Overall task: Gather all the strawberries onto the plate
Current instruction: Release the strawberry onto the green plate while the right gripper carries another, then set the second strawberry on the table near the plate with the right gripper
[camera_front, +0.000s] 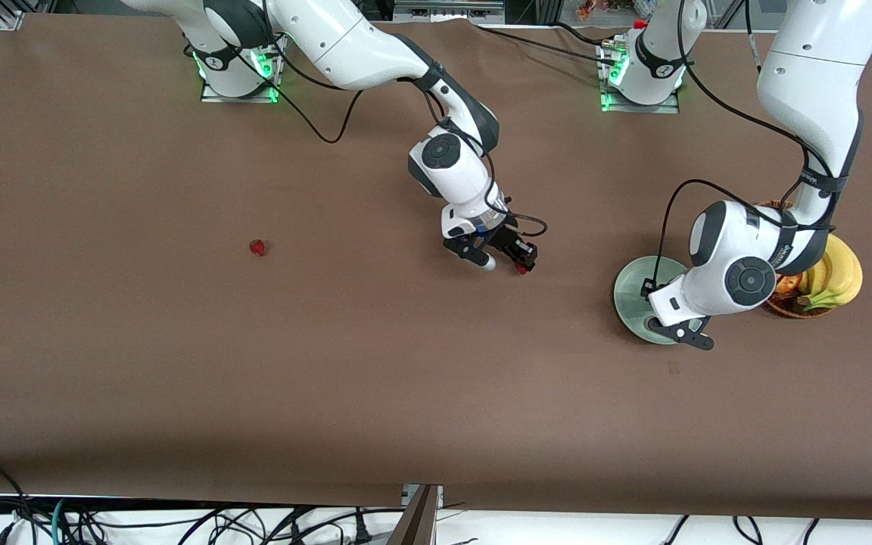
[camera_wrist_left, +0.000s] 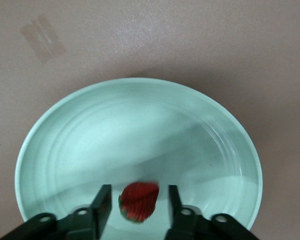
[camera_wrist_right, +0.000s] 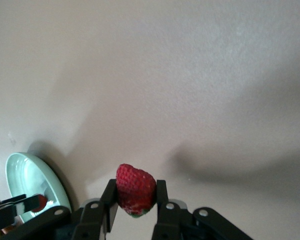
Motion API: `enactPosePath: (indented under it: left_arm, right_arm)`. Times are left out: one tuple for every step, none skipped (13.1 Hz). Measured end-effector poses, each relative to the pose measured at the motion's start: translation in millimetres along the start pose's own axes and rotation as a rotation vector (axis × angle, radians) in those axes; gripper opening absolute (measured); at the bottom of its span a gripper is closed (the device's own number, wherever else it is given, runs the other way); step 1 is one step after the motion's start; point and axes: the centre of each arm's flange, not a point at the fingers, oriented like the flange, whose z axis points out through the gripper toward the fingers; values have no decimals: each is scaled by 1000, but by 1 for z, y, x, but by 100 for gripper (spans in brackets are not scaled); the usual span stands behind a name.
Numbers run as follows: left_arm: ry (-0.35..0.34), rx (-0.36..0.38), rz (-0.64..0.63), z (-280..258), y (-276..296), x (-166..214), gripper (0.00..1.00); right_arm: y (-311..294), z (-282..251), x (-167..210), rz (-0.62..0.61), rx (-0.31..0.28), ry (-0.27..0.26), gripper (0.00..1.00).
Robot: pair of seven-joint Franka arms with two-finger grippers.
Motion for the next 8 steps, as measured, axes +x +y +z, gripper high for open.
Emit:
enactPosePath:
  left_arm:
    - [3, 1, -2, -2, -2, 0, 71]
    - [10, 2, -3, -6, -2, 0, 81]
    - [20, 4, 0, -12, 0, 1, 93]
    - [32, 6, 5, -20, 3, 2, 100]
    - [48, 8, 15, -30, 10, 4, 100]
    - [61, 7, 30, -41, 20, 6, 100]
    - [70, 5, 43, -51, 34, 8, 100]
    - [81, -1, 35, -61, 49, 10, 100]
  right_arm:
    - [2, 3, 2, 2, -3, 2, 48]
    - [2, 3, 4, 3, -3, 4, 59]
    - [2, 3, 5, 3, -2, 6, 69]
    - [1, 2, 7, 0, -1, 10, 70]
    - [1, 2, 8, -8, -4, 14, 70]
    - [1, 2, 9, -23, -19, 18, 71]
    - [1, 3, 10, -47, -50, 24, 74]
    - [1, 2, 14, -70, -83, 32, 74]
